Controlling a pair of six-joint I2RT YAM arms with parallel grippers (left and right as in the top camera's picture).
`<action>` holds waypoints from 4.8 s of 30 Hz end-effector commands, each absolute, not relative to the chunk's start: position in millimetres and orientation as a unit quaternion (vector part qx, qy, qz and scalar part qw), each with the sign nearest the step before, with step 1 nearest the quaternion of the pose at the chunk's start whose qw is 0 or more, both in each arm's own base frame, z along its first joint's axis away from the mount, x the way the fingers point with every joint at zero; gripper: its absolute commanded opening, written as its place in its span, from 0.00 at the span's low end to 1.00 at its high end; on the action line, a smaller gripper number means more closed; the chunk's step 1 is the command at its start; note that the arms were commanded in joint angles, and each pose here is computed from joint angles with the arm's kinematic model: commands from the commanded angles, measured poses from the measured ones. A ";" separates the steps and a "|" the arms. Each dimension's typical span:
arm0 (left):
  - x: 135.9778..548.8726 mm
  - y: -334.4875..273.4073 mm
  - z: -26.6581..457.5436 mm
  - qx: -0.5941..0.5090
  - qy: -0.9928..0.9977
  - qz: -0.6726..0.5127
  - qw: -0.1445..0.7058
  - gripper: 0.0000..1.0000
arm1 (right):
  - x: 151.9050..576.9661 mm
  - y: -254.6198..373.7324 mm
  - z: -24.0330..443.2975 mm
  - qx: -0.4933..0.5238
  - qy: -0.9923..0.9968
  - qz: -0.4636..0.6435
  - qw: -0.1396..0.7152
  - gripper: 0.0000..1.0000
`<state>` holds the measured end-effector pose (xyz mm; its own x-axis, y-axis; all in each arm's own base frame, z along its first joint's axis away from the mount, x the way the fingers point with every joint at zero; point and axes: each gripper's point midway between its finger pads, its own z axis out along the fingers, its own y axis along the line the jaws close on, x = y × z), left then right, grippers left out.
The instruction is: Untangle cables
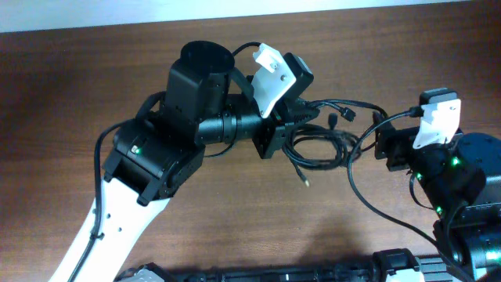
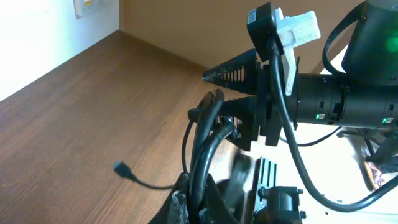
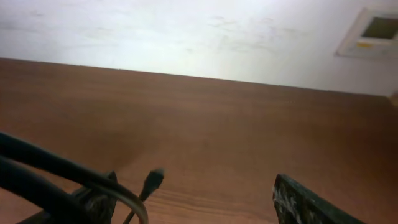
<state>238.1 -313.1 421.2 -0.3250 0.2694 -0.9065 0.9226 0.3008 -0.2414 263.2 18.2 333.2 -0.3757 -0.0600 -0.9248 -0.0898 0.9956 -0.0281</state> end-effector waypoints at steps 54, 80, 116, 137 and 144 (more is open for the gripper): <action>194.8 -336.1 441.4 0.437 0.674 -0.465 0.373 0.00 | 269.5 58.0 353.0 -0.116 0.800 0.103 0.580 0.95; 207.6 -333.1 446.6 0.422 0.679 -0.441 0.407 0.00 | 273.4 -10.2 280.8 0.039 0.889 -0.039 0.454 0.96; 295.7 -233.0 449.7 0.275 0.760 -0.329 0.489 0.00 | 253.8 13.2 255.9 0.013 0.919 0.023 0.394 0.99; 277.5 -246.8 455.4 0.301 0.740 -0.384 0.463 0.00 | 233.3 149.1 354.7 -0.167 0.770 0.437 0.434 0.99; 260.3 -268.6 459.1 0.331 0.721 -0.406 0.454 0.00 | 227.7 153.6 357.9 -0.181 0.761 0.453 0.427 0.99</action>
